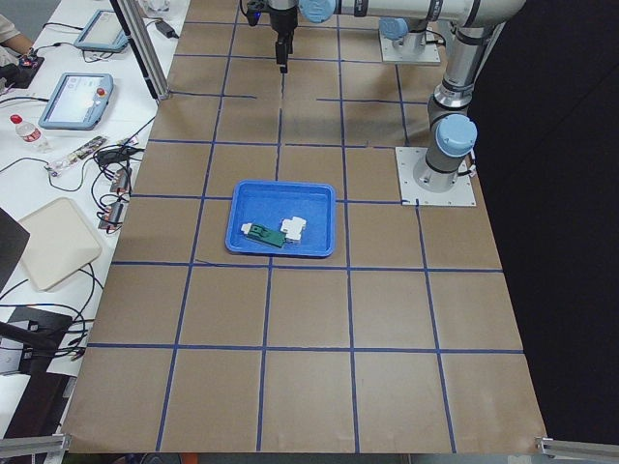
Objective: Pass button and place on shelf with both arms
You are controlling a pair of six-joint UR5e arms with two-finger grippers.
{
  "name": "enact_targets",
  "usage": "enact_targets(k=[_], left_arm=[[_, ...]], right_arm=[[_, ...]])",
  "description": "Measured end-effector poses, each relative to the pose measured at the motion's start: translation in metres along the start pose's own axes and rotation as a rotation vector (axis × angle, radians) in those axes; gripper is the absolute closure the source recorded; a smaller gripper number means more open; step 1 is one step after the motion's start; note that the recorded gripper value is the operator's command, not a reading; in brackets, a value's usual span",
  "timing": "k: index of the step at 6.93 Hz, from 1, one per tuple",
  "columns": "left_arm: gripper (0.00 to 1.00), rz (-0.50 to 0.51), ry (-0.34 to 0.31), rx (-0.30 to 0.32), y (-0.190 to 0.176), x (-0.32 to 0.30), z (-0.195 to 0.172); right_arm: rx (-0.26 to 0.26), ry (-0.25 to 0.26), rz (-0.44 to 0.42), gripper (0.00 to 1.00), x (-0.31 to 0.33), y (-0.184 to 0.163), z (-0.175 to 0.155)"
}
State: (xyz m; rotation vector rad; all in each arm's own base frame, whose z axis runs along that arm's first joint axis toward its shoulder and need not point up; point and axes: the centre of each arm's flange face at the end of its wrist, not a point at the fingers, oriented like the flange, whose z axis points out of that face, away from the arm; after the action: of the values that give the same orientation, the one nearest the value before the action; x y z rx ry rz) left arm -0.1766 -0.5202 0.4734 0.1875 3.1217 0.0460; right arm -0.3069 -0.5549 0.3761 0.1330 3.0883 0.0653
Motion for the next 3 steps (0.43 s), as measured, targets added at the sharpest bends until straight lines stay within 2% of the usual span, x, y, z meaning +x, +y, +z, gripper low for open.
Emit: enact_targets(k=[2, 3], left_arm=[[0.0, -0.002, 0.0, 0.0, 0.0, 0.0, 0.0], [0.0, -0.002, 0.0, 0.0, 0.0, 0.0, 0.0]], right_arm=[[0.025, 0.008, -0.029, 0.0, -0.048, 0.018, -0.05], [0.036, 0.019, -0.062, 0.0, -0.106, 0.028, -0.08]])
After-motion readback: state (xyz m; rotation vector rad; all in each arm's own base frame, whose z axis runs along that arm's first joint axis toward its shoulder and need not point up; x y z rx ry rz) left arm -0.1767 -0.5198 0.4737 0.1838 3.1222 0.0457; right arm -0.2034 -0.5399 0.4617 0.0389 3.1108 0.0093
